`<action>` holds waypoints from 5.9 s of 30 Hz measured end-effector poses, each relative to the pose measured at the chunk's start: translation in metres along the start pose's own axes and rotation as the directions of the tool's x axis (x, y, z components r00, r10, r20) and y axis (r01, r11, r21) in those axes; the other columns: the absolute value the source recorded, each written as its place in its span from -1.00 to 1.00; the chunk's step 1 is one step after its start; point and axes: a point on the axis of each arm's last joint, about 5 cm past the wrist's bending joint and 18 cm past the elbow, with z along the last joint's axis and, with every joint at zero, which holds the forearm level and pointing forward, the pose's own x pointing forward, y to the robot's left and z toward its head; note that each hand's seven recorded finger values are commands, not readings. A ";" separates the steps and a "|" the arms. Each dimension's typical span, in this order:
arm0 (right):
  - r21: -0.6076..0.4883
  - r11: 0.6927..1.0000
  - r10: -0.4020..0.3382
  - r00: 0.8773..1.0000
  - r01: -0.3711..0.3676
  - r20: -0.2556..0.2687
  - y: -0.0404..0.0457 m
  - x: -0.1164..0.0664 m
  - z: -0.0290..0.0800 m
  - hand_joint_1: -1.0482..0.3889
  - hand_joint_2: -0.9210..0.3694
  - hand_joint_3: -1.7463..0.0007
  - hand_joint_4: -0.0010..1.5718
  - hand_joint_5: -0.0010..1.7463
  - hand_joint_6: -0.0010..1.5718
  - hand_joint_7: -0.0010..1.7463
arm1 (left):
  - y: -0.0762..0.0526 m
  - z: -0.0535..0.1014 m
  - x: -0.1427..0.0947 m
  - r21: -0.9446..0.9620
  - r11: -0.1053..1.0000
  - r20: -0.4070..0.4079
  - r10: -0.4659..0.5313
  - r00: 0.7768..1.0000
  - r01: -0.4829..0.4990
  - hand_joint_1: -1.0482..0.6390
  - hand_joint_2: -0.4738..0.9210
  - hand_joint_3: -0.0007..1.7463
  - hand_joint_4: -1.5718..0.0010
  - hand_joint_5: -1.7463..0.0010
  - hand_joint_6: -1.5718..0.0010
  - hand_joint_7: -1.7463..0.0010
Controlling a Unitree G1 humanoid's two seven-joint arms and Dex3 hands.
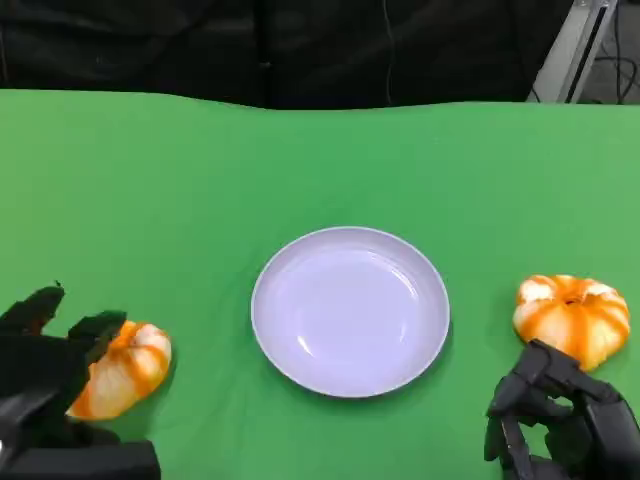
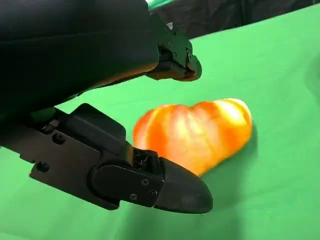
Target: Grasp the bread from the table and place it into the plate.
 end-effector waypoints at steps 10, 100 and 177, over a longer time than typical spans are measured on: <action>0.000 1.000 -0.007 1.000 0.007 -0.001 0.0006 -0.003 0.001 0.26 -0.40 -0.44 0.04 1.00 -0.08 0.82 | -0.006 0.008 0.003 -0.071 0.996 0.012 -0.061 0.998 0.061 -0.99 1.00 -0.66 0.85 0.96 0.62 0.98; 0.007 1.000 -0.005 1.000 0.005 -0.011 0.0021 -0.006 0.001 0.25 -0.33 -0.50 0.07 1.00 -0.05 0.82 | 0.030 0.121 0.055 -0.369 0.907 0.482 0.373 0.793 -0.203 0.16 0.89 -0.65 0.19 -1.00 0.25 -1.00; 0.012 1.000 0.007 1.000 -0.007 -0.001 0.0053 -0.006 0.003 0.24 -0.36 -0.48 0.04 1.00 -0.06 0.81 | -0.004 0.107 0.034 -0.860 0.401 0.425 0.215 0.879 0.317 0.16 0.43 0.52 -0.12 -0.98 -0.15 -0.63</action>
